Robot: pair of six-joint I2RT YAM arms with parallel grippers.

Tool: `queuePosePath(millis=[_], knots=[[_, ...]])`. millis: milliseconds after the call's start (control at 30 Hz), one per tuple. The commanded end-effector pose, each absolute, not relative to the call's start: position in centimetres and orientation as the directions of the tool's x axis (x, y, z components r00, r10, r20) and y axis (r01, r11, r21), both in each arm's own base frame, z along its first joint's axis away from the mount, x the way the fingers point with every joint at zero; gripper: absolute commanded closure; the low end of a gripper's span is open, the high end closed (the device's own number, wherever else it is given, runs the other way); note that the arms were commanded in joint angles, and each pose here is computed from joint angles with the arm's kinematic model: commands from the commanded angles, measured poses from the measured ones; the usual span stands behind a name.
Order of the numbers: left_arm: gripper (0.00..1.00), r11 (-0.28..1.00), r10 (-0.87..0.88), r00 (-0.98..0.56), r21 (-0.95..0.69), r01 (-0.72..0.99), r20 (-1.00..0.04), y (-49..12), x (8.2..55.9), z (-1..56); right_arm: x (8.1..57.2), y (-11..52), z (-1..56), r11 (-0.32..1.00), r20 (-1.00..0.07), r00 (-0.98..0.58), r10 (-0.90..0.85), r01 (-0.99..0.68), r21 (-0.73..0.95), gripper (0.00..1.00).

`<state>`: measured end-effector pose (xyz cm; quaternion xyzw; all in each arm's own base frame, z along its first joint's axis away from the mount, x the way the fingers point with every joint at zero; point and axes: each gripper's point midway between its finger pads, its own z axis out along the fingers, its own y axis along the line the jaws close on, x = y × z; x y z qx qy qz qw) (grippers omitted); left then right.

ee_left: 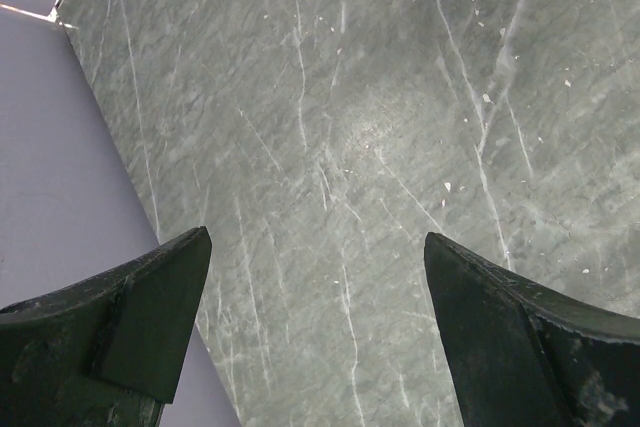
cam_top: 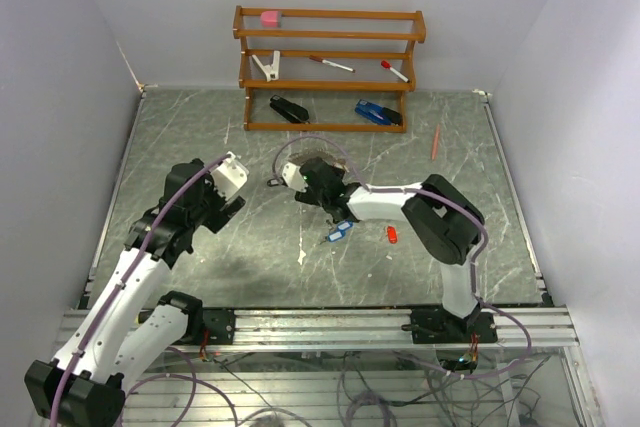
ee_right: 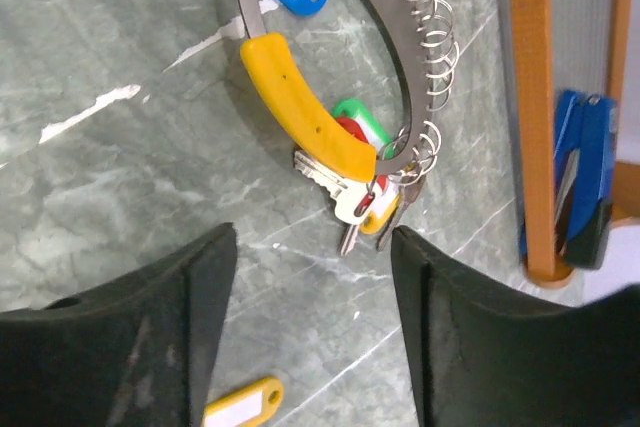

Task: Put the keys on the keyring

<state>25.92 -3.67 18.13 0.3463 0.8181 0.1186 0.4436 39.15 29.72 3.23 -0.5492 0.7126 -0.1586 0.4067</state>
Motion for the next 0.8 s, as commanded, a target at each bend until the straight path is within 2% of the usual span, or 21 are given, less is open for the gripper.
queuePosePath(millis=[0, 167, 533, 767], knots=[[0.01, 0.743, 0.655, -0.350, 0.490, 0.456, -0.669, -4.0, 26.3, 18.2, 37.7, 30.8, 2.6, 0.272, -0.430, 0.044, -0.902, -0.717, -0.642, 0.32], [0.01, 0.744, 0.654, -0.346, 0.489, 0.455, -0.672, -4.0, 26.3, 17.9, 38.9, 30.9, 2.7, 0.275, -0.421, 0.066, -0.905, -0.664, -0.695, 0.31], [0.01, 0.746, 0.654, -0.345, 0.499, 0.440, -0.674, -3.8, 26.2, 17.4, 41.0, 32.4, -0.6, 0.278, -0.419, 0.095, -0.903, -0.615, -0.738, 0.45], [0.01, 0.749, 0.650, -0.340, 0.498, 0.438, -0.680, -3.9, 26.6, 17.4, 41.7, 32.3, -1.1, 0.265, -0.399, 0.128, -0.908, -0.563, -0.783, 0.67]])
